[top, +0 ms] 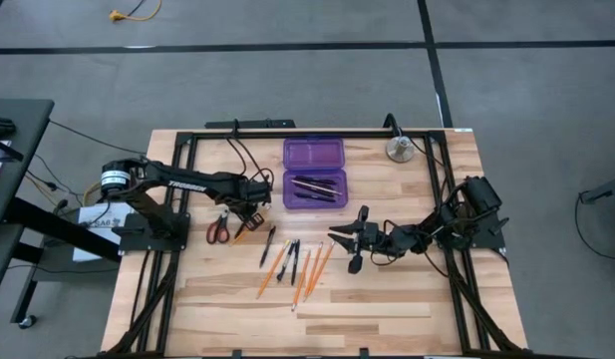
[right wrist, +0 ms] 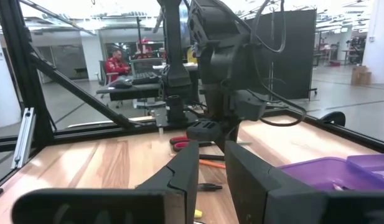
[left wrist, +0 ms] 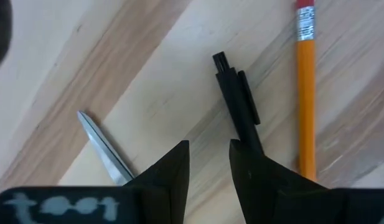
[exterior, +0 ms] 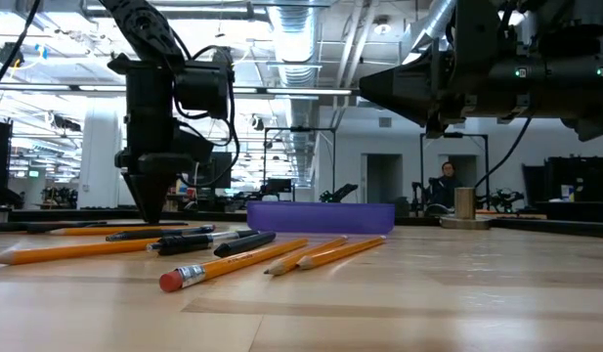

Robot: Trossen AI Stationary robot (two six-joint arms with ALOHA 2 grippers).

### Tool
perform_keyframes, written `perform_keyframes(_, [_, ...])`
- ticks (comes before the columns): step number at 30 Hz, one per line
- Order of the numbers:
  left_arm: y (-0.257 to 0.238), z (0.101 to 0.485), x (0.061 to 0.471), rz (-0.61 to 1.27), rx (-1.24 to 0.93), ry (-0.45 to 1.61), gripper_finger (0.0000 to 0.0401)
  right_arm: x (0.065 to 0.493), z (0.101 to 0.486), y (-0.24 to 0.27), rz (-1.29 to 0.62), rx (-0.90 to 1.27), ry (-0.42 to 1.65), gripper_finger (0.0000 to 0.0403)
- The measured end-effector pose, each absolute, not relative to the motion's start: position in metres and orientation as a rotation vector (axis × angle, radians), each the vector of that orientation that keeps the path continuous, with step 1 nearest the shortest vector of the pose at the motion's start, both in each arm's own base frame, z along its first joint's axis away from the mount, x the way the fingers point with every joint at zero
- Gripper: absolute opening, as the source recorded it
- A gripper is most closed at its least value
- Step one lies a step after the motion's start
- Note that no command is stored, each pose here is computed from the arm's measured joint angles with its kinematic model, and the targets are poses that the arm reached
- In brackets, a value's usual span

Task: Pick & place school supplies into a supply box
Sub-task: Put the black pen into the the purple supply box

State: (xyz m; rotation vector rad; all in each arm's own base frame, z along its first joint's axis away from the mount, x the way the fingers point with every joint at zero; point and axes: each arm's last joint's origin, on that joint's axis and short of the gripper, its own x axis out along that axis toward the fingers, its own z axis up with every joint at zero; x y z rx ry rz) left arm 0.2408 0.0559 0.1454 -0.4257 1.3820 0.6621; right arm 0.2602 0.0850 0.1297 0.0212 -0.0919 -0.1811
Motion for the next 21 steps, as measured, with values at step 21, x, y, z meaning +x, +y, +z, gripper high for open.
perform_keyframes(21, [0.044, 0.171, 0.262, 0.682, -0.254, 1.294, 0.0105, 0.26, 0.129, 0.085, -0.181, 0.021, -0.082, 0.0072])
